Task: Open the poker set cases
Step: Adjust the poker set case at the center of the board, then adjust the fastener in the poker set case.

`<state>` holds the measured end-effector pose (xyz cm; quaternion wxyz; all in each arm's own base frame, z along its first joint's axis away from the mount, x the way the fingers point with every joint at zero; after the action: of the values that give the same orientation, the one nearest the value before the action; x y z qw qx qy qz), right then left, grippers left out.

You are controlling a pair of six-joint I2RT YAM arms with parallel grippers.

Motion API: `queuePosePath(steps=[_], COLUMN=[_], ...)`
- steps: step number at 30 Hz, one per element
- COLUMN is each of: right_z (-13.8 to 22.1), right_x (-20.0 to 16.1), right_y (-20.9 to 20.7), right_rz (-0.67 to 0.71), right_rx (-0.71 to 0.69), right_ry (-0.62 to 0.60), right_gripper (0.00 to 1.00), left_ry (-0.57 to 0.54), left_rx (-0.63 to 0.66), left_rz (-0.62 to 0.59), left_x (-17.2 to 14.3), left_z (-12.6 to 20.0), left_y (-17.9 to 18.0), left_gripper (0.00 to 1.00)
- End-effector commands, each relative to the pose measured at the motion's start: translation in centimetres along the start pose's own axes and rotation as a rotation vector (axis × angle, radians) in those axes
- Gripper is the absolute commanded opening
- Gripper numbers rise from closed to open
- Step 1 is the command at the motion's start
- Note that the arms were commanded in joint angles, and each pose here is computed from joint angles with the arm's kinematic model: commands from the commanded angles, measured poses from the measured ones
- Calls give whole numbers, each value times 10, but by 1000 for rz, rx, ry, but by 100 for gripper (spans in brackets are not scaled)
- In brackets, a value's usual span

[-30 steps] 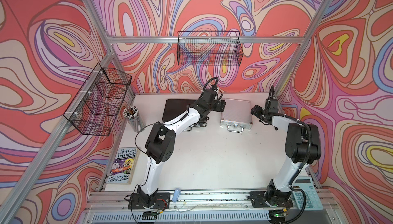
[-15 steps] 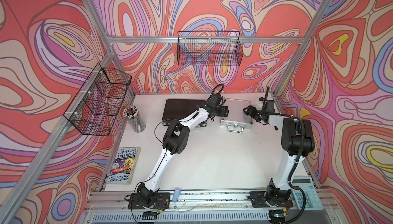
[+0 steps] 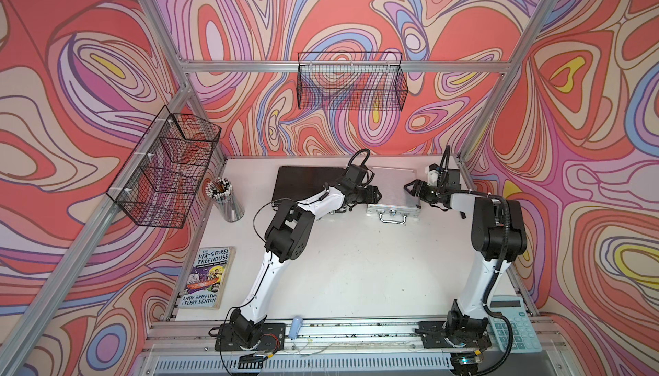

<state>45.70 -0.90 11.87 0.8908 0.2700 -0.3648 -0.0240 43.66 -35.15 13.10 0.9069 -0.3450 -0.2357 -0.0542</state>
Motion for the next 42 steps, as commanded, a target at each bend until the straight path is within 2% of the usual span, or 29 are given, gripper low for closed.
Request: queuePosePath(steps=[1,5,11,16,21,25,30,36,42], right_z=[-20,-23,-8,33,75,97,106,100,77], right_x=[-10,-13,0,27,41,26,-16,-64,-99], right_y=[37,39,28,25,41,60,70,83,77], right_rz=[83,66,9,-26,0,-25,-101,-112,-162], right_rx=[169,137,-116,-290,-358,-276,-186,-124,-62], right_ry=[79,83,-4,-131,-187,-174,-112,-73,-51], right_gripper=[76,75,78,81,77,70,56,54,54], left_ry=[3,3,-16,-59,-97,-127,-142,-120,-102], left_rx=[-63,-78,26,47,68,87,140,173,143], left_rz=[-7,1,-47,-87,-142,-219,-376,-516,-480], left_x=[-9,-18,-17,1,11,4,-22,-48,-56], left_z=[16,24,33,52,80,108,133,143,144], left_y=[-19,-20,-10,-15,-23,-26,-31,-44,-44], left_gripper=[64,64,67,71,72,72,72,72,72])
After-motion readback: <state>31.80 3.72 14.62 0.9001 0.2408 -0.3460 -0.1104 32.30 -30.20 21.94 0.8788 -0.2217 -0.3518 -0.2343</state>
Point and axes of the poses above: each gripper's point midway between its finger pads, its own z axis back along the fingers, its own y axis along the line the jaws close on, x = y × z, the point moved 9 cm from there along z, back along the fingers, and after that the axes turned 5 degrees about z, right-handed, at the moved point
